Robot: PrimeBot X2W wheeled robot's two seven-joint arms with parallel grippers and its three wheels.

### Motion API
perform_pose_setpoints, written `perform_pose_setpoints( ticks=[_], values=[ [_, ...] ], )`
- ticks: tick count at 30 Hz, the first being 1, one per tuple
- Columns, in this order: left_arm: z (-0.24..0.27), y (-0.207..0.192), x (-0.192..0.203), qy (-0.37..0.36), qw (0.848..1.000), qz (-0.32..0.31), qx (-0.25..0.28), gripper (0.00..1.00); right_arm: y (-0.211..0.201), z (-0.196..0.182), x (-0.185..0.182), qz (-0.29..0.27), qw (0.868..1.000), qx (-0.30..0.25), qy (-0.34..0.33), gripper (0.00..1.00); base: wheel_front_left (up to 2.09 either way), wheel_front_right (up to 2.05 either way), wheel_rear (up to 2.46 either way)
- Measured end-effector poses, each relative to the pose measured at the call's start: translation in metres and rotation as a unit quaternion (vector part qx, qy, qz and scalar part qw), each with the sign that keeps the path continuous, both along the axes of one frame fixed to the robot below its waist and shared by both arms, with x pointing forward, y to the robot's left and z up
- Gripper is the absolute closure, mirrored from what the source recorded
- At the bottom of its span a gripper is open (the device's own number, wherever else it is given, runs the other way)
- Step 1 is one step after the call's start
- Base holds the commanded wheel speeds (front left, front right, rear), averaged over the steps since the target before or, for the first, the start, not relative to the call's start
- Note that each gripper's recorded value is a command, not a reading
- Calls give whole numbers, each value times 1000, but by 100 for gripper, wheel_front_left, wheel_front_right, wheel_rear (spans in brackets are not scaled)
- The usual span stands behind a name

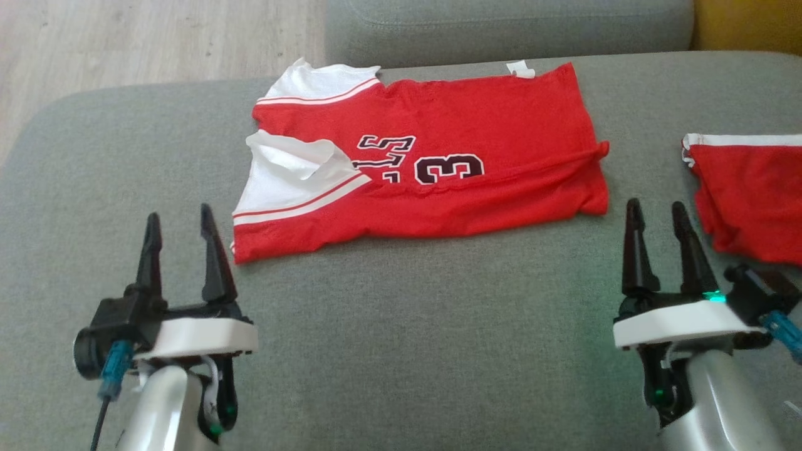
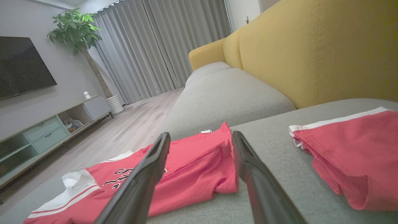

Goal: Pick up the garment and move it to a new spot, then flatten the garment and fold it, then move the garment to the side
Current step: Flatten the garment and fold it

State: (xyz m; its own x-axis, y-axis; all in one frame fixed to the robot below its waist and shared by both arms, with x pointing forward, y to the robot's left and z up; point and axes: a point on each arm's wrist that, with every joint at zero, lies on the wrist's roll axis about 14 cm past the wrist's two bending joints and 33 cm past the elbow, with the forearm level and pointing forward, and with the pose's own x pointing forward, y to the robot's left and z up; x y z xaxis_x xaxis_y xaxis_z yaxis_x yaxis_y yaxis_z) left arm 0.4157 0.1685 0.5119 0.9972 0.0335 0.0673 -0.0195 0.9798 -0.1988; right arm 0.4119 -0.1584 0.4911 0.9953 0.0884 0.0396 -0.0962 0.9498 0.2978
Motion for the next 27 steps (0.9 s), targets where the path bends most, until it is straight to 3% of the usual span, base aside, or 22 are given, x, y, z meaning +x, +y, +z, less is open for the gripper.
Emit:
perform_pose_setpoints(
  ticks=[13,23,27],
  values=[
    [-78,-15,33,125,991,-43,35,0,6,-15,7,9,1000,10,16,0,0,0,0],
    [-150,-5,43,288,952,-51,89,0,-7,-18,15,-8,1000,8,18,0,0,0,0],
    [-157,-8,47,305,946,-61,92,0,-11,-20,13,-14,1000,8,21,0,0,0,0]
  ],
)
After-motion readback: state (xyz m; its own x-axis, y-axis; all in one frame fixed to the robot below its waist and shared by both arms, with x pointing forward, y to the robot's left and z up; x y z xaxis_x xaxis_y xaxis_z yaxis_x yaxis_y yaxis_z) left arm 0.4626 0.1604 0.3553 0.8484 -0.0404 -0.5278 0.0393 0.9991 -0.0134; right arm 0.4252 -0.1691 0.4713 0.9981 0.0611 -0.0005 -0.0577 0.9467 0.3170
